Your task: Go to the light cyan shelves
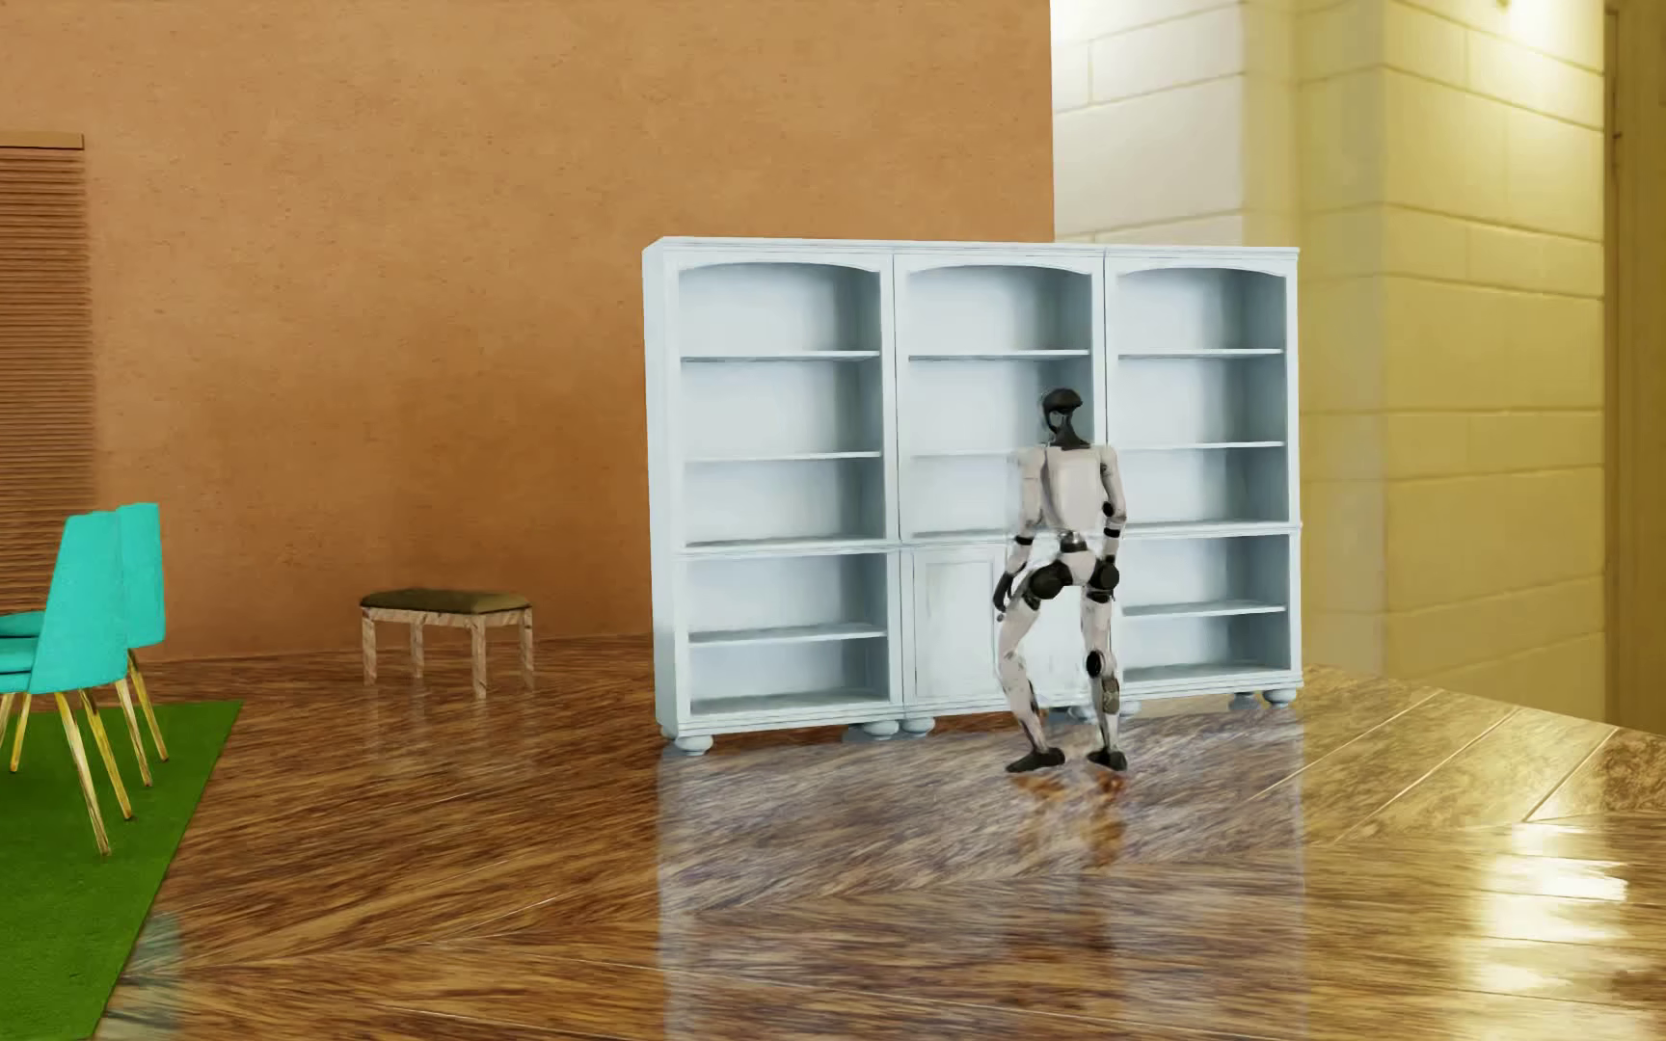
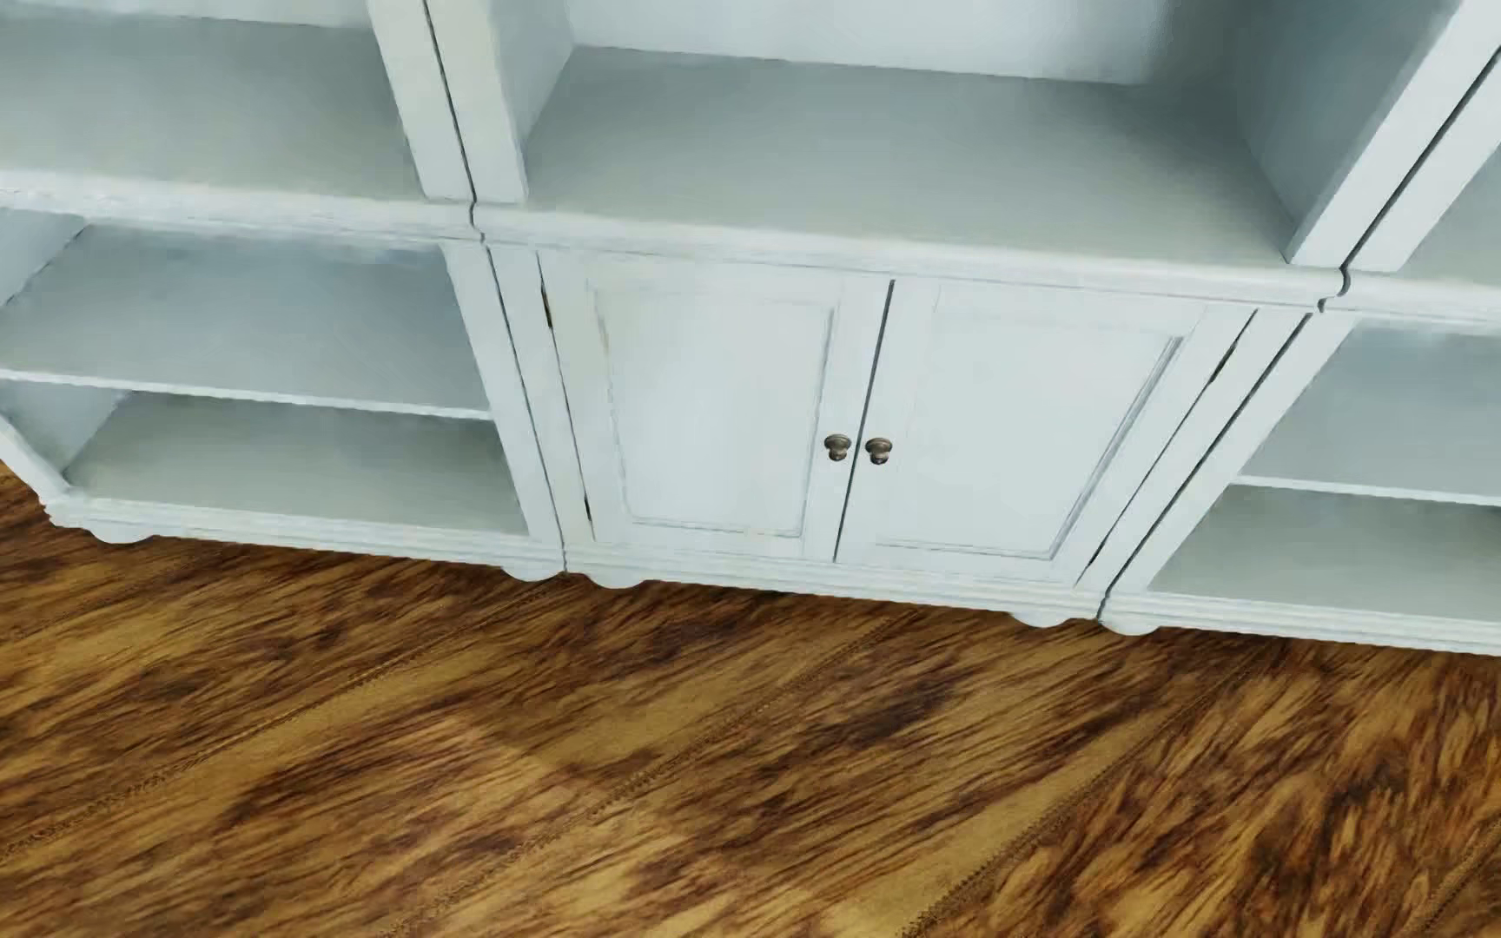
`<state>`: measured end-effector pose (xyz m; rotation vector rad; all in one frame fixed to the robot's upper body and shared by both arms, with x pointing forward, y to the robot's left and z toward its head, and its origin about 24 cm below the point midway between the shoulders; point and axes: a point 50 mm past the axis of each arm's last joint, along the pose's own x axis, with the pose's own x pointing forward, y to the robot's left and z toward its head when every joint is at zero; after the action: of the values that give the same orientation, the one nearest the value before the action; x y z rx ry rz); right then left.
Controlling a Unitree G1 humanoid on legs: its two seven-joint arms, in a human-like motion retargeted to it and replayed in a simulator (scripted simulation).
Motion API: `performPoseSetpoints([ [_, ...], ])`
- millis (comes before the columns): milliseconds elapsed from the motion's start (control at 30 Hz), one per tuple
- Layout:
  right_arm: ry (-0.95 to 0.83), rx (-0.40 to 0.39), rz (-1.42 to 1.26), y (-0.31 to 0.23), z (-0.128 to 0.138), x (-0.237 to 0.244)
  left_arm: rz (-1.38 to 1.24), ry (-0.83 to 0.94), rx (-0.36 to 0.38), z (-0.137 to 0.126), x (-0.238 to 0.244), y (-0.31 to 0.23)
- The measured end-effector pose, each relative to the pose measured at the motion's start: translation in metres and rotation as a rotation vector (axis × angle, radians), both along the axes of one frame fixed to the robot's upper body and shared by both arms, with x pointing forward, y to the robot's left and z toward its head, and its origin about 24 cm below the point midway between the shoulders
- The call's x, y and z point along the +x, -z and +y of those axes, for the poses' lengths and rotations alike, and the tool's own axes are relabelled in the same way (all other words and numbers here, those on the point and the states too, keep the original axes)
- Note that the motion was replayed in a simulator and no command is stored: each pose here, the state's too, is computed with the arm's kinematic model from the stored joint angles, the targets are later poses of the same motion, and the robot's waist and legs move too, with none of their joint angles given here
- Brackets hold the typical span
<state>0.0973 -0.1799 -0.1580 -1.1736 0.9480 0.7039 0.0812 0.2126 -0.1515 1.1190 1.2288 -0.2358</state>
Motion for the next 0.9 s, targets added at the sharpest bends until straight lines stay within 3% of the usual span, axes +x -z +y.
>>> performPoseSetpoints([
  [100, 0.127, -0.002, -0.171, -0.013, -0.002, 0.040, 0.141, 0.164, -0.036, -0.004, 0.003, 0.006],
  [200, 0.224, 0.053, -0.285, -0.026, 0.006, 0.070, -0.012, 0.197, -0.069, -0.022, 0.030, -0.003],
  [267, 0.163, 0.101, -0.319, -0.032, 0.017, 0.081, -0.145, 0.196, -0.116, -0.037, 0.050, -0.011],
  [367, 0.066, 0.121, -0.307, -0.031, 0.035, 0.079, -0.202, 0.345, -0.179, -0.060, 0.074, -0.020],
  [467, 0.085, 0.158, -0.170, -0.020, 0.045, 0.060, -0.198, 0.554, -0.127, -0.069, 0.090, -0.027],
  [500, 0.095, 0.165, -0.157, -0.019, 0.048, 0.056, -0.201, 0.546, -0.126, -0.070, 0.092, -0.027],
  [600, 0.146, 0.133, -0.155, -0.014, 0.040, 0.041, -0.233, 0.360, -0.201, -0.066, 0.090, -0.027],
  [700, 0.196, 0.080, -0.101, -0.006, 0.026, 0.024, -0.230, 0.313, -0.145, -0.048, 0.081, -0.024],
  [800, 0.087, -0.012, -0.040, 0.000, 0.010, 0.013, -0.116, 0.256, -0.120, -0.031, 0.058, -0.012],
  [900, 0.097, -0.045, -0.032, -0.001, -0.006, 0.010, 0.051, 0.330, -0.081, -0.024, 0.036, 0.000],
])
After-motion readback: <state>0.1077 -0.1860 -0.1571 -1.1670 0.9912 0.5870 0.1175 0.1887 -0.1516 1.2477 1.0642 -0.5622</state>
